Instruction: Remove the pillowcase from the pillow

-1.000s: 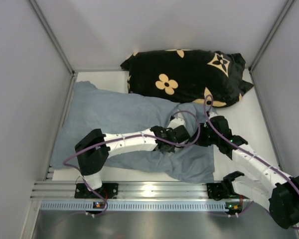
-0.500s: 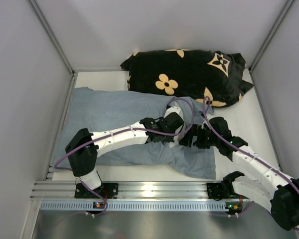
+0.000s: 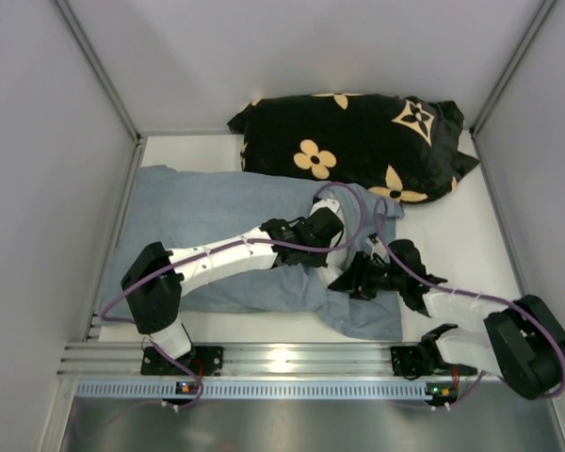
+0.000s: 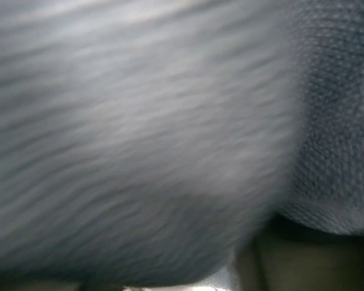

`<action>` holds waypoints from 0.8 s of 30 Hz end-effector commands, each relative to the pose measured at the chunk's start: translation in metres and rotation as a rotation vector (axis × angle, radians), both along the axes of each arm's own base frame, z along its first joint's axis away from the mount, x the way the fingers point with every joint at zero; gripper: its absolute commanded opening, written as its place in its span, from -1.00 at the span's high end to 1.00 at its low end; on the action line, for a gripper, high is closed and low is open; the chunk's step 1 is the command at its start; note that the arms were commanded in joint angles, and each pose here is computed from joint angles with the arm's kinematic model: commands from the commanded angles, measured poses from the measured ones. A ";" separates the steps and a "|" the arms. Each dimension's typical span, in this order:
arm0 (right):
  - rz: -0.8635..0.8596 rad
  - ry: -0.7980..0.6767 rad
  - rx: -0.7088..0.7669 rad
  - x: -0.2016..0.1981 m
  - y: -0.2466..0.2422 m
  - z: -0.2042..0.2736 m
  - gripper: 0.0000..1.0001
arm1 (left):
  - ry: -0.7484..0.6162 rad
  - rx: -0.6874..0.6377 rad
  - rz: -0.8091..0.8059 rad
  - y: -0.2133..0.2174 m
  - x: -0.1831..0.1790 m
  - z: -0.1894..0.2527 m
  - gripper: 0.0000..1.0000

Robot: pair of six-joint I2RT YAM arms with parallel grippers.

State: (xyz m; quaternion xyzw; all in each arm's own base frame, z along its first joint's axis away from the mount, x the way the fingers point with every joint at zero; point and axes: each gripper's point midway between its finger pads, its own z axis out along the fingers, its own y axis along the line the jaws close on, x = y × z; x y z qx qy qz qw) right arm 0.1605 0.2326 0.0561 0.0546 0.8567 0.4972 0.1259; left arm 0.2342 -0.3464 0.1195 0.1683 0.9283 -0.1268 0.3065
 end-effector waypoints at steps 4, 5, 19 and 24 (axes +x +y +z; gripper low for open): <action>-0.096 -0.152 -0.241 0.011 -0.030 -0.001 0.19 | -0.154 -0.148 0.097 0.020 0.054 0.075 1.00; -0.088 -0.138 -0.303 0.004 -0.039 -0.008 0.19 | -0.164 -0.161 0.104 0.024 0.057 0.082 1.00; -0.132 -0.161 -0.453 0.012 -0.050 -0.033 1.00 | -0.188 -0.388 0.089 0.058 0.054 0.160 1.00; -0.158 -0.228 -0.564 0.056 -0.047 -0.027 1.00 | -0.116 -0.469 0.052 0.077 0.007 0.151 1.00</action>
